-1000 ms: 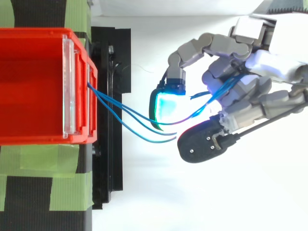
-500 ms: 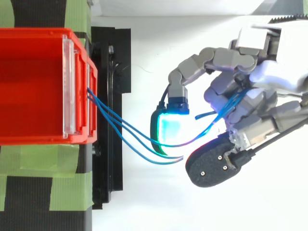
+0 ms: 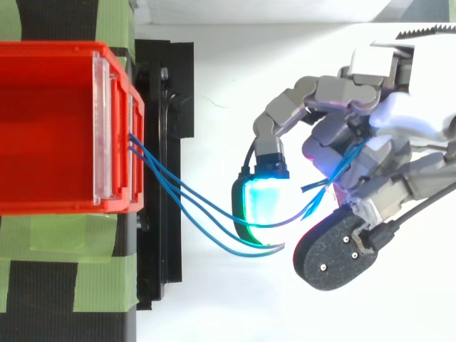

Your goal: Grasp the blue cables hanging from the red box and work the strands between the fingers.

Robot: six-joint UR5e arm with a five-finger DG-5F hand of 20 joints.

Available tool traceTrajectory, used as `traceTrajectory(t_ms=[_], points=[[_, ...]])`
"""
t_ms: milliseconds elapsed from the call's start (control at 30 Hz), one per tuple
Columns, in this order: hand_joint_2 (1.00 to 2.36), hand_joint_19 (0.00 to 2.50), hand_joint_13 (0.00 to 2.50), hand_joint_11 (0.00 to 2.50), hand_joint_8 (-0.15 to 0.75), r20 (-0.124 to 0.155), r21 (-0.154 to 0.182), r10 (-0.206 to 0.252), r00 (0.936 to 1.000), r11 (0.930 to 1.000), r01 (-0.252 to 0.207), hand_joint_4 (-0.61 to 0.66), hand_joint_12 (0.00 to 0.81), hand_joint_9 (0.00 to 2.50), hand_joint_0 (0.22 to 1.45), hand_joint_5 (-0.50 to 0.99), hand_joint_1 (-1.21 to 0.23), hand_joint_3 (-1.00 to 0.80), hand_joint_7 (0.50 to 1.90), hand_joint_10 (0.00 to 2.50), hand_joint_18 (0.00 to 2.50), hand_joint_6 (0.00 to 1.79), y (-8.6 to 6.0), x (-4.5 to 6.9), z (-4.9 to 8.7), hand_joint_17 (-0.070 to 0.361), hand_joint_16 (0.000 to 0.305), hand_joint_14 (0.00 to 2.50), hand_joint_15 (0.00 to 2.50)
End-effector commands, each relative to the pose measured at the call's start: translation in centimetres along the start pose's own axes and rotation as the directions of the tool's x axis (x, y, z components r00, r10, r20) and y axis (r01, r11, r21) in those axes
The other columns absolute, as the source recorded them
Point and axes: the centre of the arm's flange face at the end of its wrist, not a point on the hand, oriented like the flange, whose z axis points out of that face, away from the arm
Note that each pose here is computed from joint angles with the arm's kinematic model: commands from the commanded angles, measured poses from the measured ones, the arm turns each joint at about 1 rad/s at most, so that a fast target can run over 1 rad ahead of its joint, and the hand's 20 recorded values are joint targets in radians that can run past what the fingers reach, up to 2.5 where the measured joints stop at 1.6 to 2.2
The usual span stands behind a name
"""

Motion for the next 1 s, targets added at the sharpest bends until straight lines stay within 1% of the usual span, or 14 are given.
traceTrajectory(t_ms=[0, 67, 133, 233, 400, 433, 467, 600, 633, 667, 700, 767, 833, 967], points=[[1.01, 0.4, 1.37, 2.5, 0.43, 0.003, 0.012, -0.006, 1.0, 0.9999, 0.006, 0.16, 0.546, 0.95, 1.18, -0.22, -0.81, -0.65, 0.98, 2.5, 1.59, 1.41, -0.11, -0.07, -0.12, 0.164, 0.073, 2.5, 1.51], [1.01, 0.4, 1.37, 2.5, 0.43, 0.003, 0.02, -0.014, 0.9999, 0.9997, 0.014, 0.13, 0.546, 0.95, 1.28, -0.15, -0.76, -0.39, 0.97, 2.5, 1.59, 1.41, -0.19, -0.1, -0.2, 0.164, 0.073, 2.5, 1.51], [1.01, 0.4, 1.37, 2.5, 0.43, 0.003, 0.033, -0.036, 0.9993, 0.9988, 0.036, 0.11, 0.546, 0.95, 1.31, -0.01, -0.74, -0.2, 1.05, 2.5, 1.59, 1.27, -0.31, -0.16, -0.34, 0.164, 0.073, 2.5, 1.51], [1.01, 0.4, 1.37, 2.5, 0.43, 0.002, 0.045, -0.068, 0.9977, 0.9967, 0.068, 0.12, 0.546, 0.95, 1.32, 0.04, -0.73, -0.21, 1.05, 2.5, 1.59, 1.22, -0.41, -0.22, -0.45, 0.164, 0.073, 2.5, 1.51], [1.01, 0.4, 1.37, 2.5, 0.43, 0.002, 0.048, -0.129, 0.9916, 0.9905, 0.129, 0.1, 0.546, 0.95, 1.29, 0.09, -0.76, -0.38, 1.03, 2.5, 1.59, 1.07, -0.44, -0.33, -0.48, 0.164, 0.073, 2.5, 1.51], [1.01, 0.4, 1.37, 2.5, 0.43, 0.002, 0.048, -0.137, 0.9906, 0.9895, 0.136, 0.07, 0.546, 0.95, 1.3, 0.14, -0.76, -0.4, 1.06, 2.5, 1.59, 0.93, -0.44, -0.33, -0.48, 0.164, 0.073, 2.5, 1.51], [1.01, 0.4, 1.37, 2.5, 0.43, 0.001, 0.048, -0.141, 0.99, 0.9889, 0.141, 0.0, 0.546, 0.95, 1.31, 0.28, -0.77, -0.4, 1.24, 2.5, 1.59, 0.6, -0.44, -0.33, -0.48, 0.164, 0.073, 2.5, 1.51], [1.02, 0.4, 1.37, 2.5, 0.43, 0.0, 0.048, -0.161, 0.987, 0.9859, 0.161, -0.02, 0.546, 0.95, 1.33, 0.48, -0.76, -0.36, 1.4, 2.5, 1.59, 0.26, -0.44, -0.33, -0.48, 0.164, 0.073, 2.5, 1.51], [1.02, 0.4, 1.37, 2.5, 0.43, 0.0, 0.049, -0.166, 0.9861, 0.9849, 0.166, -0.01, 0.546, 0.95, 1.31, 0.57, -0.75, -0.31, 1.48, 2.5, 1.59, 0.09, -0.5, -0.35, -0.51, 0.164, 0.073, 2.5, 1.51], [1.02, 0.4, 1.37, 2.5, 0.43, 0.0, 0.048, -0.177, 0.9841, 0.983, 0.177, 0.02, 0.546, 0.95, 1.3, 0.6, -0.74, -0.29, 1.5, 2.5, 1.59, 0.02, -0.44, -0.33, -0.48, 0.164, 0.073, 2.5, 1.51], [1.02, 0.4, 1.37, 2.5, 0.43, -0.001, 0.048, -0.182, 0.9833, 0.9822, 0.182, 0.03, 0.546, 0.95, 1.28, 0.6, -0.73, -0.28, 1.5, 2.5, 1.59, 0.0, -0.44, -0.33, -0.48, 0.164, 0.073, 2.5, 1.51], [1.01, 0.4, 1.37, 2.5, 0.43, 0.0, 0.048, -0.202, 0.9795, 0.9783, 0.201, 0.06, 0.546, 0.95, 1.17, 0.59, -0.73, -0.17, 1.46, 2.5, 1.59, 0.01, -0.43, -0.35, -0.48, 0.164, 0.073, 2.5, 1.51], [1.01, 0.4, 1.37, 2.5, 0.43, 0.002, 0.049, -0.223, 0.9749, 0.9738, 0.222, 0.08, 0.546, 0.95, 1.14, 0.57, -0.72, -0.17, 1.44, 2.5, 1.59, 0.01, -0.43, -0.38, -0.48, 0.164, 0.073, 2.5, 1.51], [1.01, 0.4, 1.37, 2.5, 0.43, 0.003, 0.049, -0.23, 0.9731, 0.972, 0.23, 0.11, 0.546, 0.95, 1.08, 0.5, -0.73, -0.15, 1.37, 2.5, 1.59, 0.01, -0.43, -0.39, -0.48, 0.164, 0.073, 2.5, 1.51]])
